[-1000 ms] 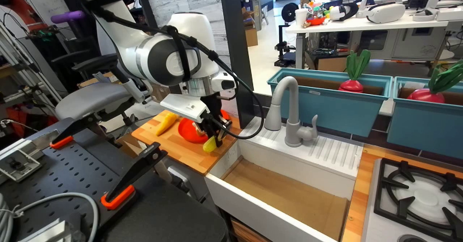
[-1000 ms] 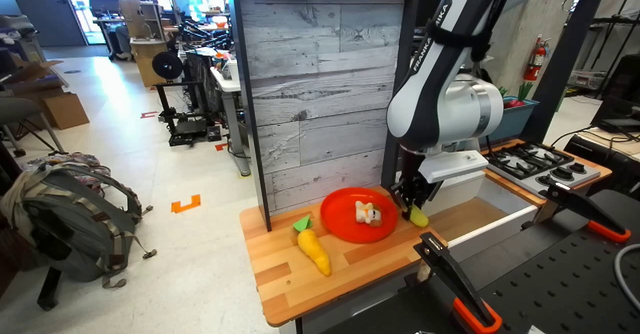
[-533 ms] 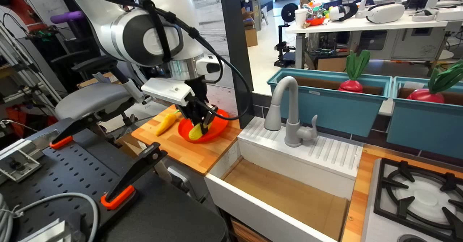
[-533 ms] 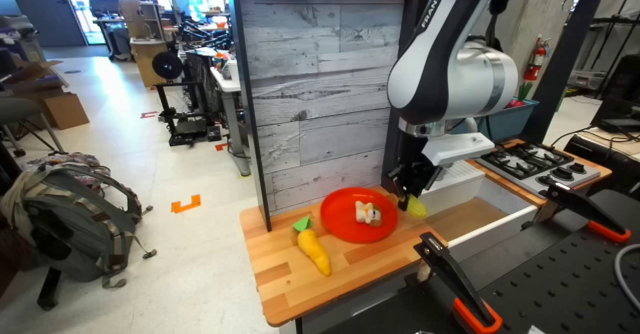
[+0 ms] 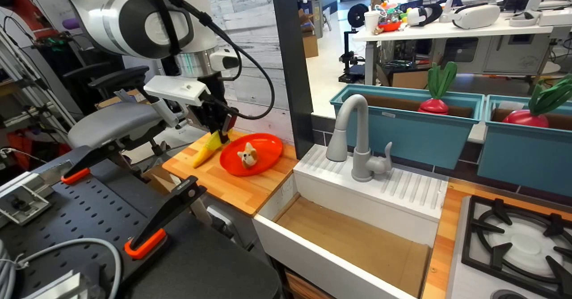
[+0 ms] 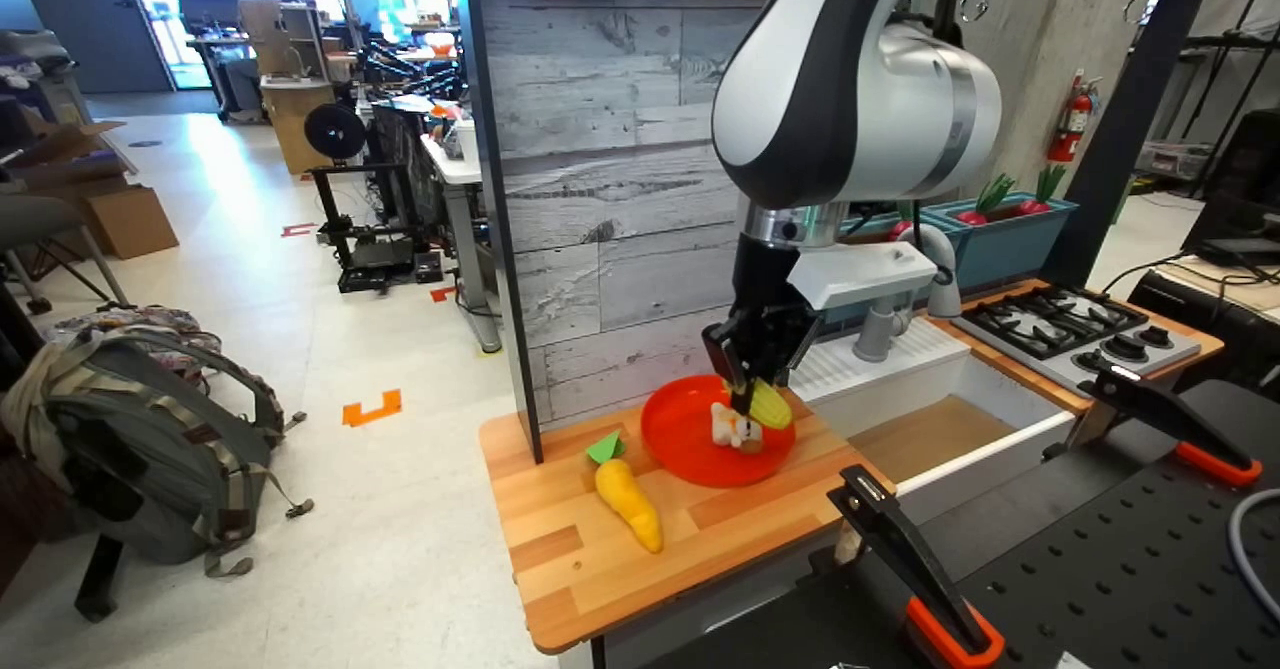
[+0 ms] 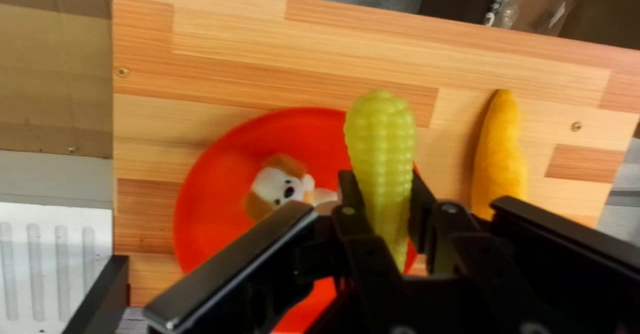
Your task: Move the yellow maize cob to the left
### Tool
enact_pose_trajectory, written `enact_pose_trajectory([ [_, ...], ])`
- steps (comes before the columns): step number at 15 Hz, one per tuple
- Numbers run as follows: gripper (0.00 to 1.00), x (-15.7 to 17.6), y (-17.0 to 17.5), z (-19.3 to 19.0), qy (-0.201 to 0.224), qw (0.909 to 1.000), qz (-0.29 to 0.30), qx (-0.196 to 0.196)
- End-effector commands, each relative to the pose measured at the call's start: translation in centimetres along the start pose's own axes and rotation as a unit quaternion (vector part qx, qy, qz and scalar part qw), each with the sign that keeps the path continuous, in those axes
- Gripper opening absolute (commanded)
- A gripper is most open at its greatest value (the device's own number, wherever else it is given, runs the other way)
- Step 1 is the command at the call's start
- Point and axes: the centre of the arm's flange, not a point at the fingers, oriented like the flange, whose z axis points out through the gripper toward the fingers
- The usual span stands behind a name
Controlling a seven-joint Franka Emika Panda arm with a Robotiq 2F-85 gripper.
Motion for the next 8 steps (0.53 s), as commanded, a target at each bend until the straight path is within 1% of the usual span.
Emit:
enact_pose_trajectory([
  [1,0.06,-0.2,-4.1,-0.2,-0.005,0.9992,-0.039,0.006],
  [4,0.06,0.4,-7.1,0.7,-0.009,0.998,-0.062,0.01],
  [8,0.06,1.4,-9.7,2.3,-0.02,0.9962,-0.085,0.008],
])
